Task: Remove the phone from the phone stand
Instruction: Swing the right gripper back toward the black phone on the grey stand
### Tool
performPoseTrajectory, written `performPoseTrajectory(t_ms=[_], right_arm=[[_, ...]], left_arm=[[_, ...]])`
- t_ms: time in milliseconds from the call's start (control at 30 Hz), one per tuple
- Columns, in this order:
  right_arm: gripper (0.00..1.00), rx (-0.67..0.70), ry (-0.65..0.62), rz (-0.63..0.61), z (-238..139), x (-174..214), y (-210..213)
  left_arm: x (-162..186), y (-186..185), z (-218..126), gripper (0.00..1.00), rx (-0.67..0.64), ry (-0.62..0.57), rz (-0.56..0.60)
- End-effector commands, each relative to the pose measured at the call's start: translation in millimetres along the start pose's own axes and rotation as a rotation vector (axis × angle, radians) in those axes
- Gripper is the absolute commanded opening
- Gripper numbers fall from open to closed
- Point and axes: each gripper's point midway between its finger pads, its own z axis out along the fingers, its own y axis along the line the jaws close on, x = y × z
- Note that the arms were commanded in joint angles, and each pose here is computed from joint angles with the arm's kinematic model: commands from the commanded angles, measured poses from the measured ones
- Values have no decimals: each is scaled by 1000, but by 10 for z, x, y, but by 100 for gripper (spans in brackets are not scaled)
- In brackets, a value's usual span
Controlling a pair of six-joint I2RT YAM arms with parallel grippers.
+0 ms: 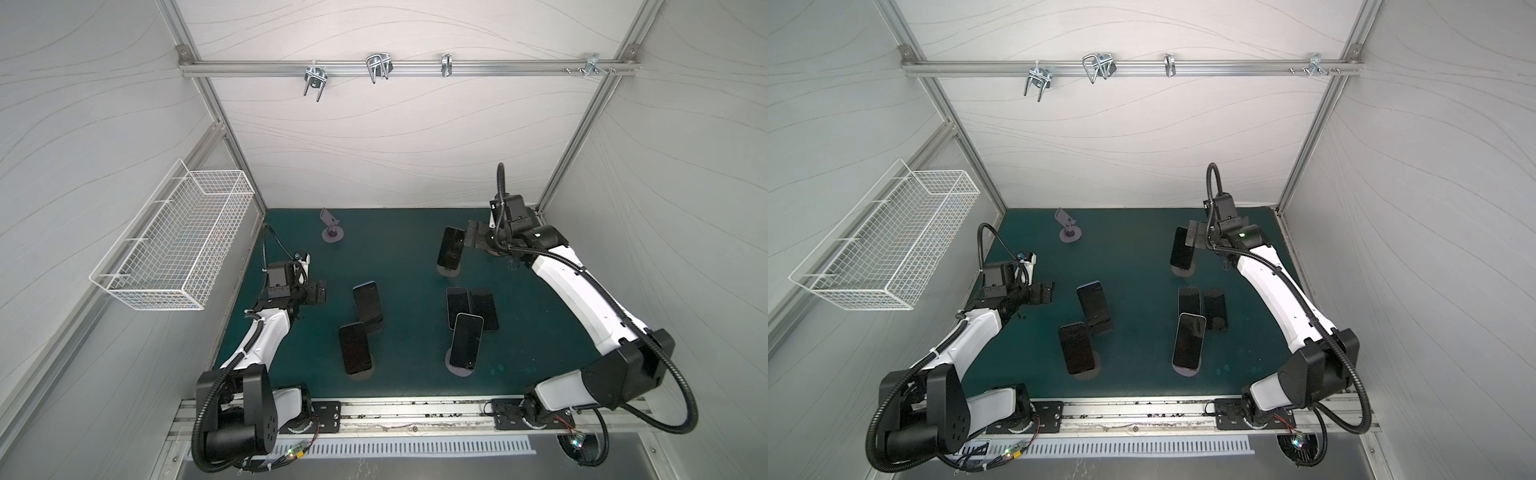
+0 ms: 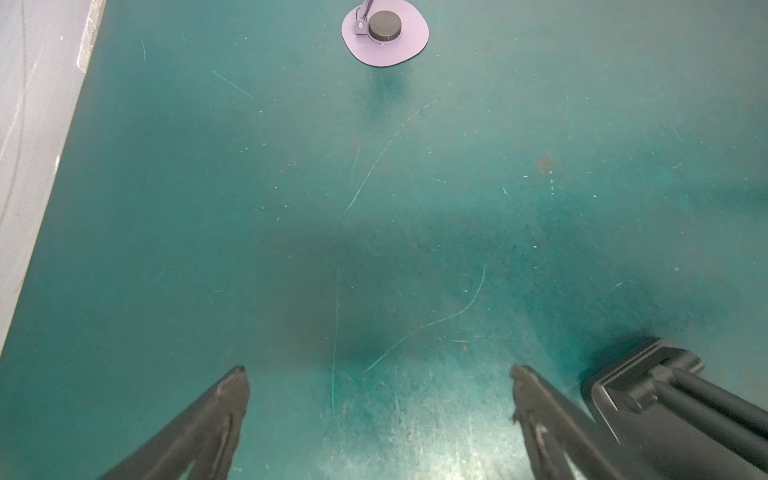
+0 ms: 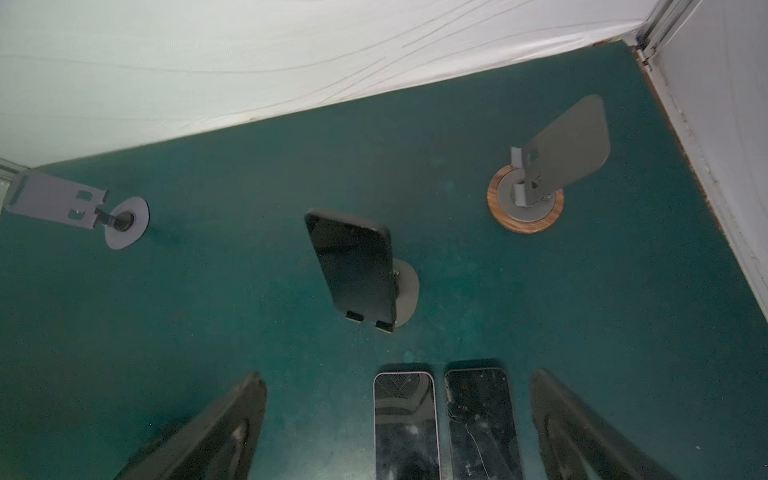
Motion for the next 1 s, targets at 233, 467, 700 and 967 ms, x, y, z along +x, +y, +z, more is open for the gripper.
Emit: performPoseTrajectory(t_ms=[233, 467, 700, 967], right_arm=[[99, 42, 71, 72, 448, 211, 143], [99, 64, 83, 76, 715, 152, 234], [99, 116, 69, 59, 957, 50, 269], [99, 125, 79, 27, 1167, 43, 336]], left_arm=[[-153, 27, -7, 99, -2, -40, 16], [-152, 28, -9, 99, -3, -41, 16], [-150, 23, -12, 99, -1, -42, 17], [-161, 18, -9, 98, 3, -41, 19]])
